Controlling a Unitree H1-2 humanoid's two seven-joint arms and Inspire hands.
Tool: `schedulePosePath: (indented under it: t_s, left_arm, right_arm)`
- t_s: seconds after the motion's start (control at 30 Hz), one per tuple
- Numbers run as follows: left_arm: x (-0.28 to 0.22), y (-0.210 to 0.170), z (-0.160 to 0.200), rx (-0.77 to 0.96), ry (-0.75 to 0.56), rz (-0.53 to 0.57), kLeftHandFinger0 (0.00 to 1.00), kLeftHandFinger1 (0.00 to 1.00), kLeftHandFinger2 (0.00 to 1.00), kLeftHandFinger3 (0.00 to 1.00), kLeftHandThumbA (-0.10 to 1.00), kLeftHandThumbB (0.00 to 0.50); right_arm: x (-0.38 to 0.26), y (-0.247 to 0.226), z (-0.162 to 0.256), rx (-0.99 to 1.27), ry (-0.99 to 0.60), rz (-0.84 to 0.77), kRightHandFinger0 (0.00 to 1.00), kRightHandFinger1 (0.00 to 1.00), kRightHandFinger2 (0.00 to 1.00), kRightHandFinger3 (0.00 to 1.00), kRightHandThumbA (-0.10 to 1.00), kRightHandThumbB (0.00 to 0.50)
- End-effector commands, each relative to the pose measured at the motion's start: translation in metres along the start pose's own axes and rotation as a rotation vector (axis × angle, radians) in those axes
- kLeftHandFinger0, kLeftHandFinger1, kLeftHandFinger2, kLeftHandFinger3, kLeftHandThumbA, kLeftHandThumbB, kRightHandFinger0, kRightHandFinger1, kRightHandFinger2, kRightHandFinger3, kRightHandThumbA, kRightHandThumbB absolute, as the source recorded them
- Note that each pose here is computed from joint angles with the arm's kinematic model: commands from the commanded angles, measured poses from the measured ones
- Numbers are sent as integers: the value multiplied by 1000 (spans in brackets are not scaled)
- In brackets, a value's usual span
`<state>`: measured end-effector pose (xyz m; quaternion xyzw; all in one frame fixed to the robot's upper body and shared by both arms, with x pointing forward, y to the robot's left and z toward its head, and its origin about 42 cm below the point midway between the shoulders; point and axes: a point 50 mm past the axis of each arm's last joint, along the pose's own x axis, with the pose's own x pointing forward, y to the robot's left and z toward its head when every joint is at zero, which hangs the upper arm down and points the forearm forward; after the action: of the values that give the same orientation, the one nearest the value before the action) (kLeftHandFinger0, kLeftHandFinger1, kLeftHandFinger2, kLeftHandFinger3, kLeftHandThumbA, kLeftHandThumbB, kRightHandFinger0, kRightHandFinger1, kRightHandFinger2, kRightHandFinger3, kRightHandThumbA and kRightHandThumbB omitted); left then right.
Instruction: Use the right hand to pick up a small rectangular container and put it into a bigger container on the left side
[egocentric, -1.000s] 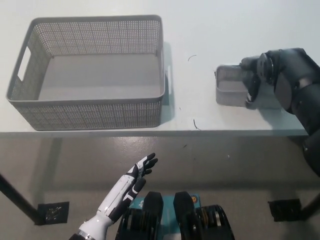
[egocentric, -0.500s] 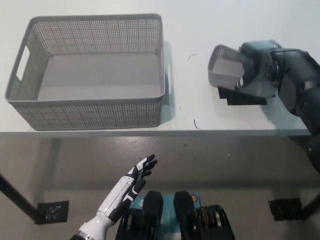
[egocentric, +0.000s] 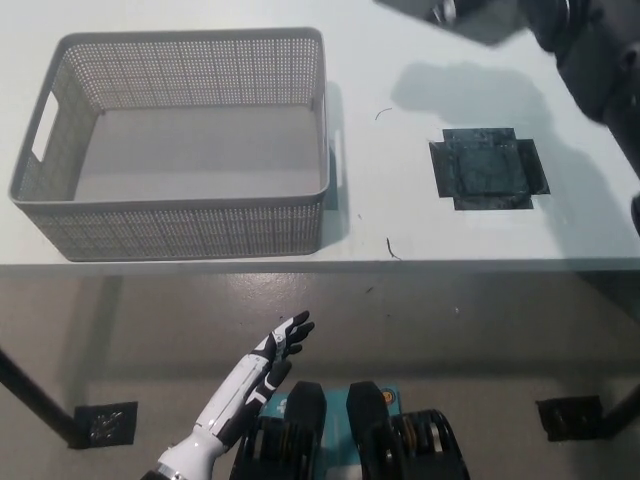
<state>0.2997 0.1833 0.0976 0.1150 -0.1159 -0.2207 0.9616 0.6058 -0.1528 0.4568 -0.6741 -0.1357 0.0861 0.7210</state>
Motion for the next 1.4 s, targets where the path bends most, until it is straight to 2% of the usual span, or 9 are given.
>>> schedulePosePath:
  t_s: [0.0, 0.17, 0.47, 0.63, 0.9, 1.07, 1.13, 1.27, 1.37]
  left_arm:
    - [0, 3, 8, 9, -40, 14, 1000, 1000, 1000, 1000, 1000, 371]
    - [-1, 2, 6, -4, -41, 13, 1000, 1000, 1000, 1000, 1000, 380]
    - [4, -3, 7, 8, -57, -8, 1000, 1000, 1000, 1000, 1000, 390]
    - [6, -1, 9, 0, -55, -20, 1000, 1000, 1000, 1000, 1000, 408]
    - [12, 0, 12, 50, -68, -41, 1000, 1000, 1000, 1000, 1000, 392]
    - [16, 2, 15, 42, -73, -63, 1000, 1000, 1000, 1000, 1000, 399]
    - [18, 3, 17, 57, -76, -69, 1000, 1000, 1000, 1000, 1000, 388]
    - [21, 4, 19, 71, -76, -87, 1000, 1000, 1000, 1000, 1000, 401]
    - [25, 5, 20, 68, -84, -97, 1000, 1000, 1000, 1000, 1000, 392]
  right_arm:
    - [-6, -156, 142, -43, -371, -418, 0, 264, 708, 642, -100, 248]
    - [0, -127, 191, -54, -419, -369, 0, 391, 894, 814, -100, 218]
    - [0, -82, 254, -20, -461, -276, 20, 346, 784, 599, -100, 289]
    - [1, -61, 260, -27, -447, -240, 0, 241, 567, 258, -100, 282]
    - [3, -29, 263, -58, -396, -148, 0, 238, 663, 434, -100, 269]
    - [4, -9, 261, -88, -341, -53, 225, 388, 556, 592, -83, 270]
    - [5, -3, 261, -71, -308, -4, 349, 494, 670, 978, 115, 297]
    - [5, 8, 258, -75, -291, 54, 644, 837, 1000, 1000, 414, 346]
    - [4, 20, 259, -80, -287, 110, 1000, 1000, 1000, 1000, 614, 375]
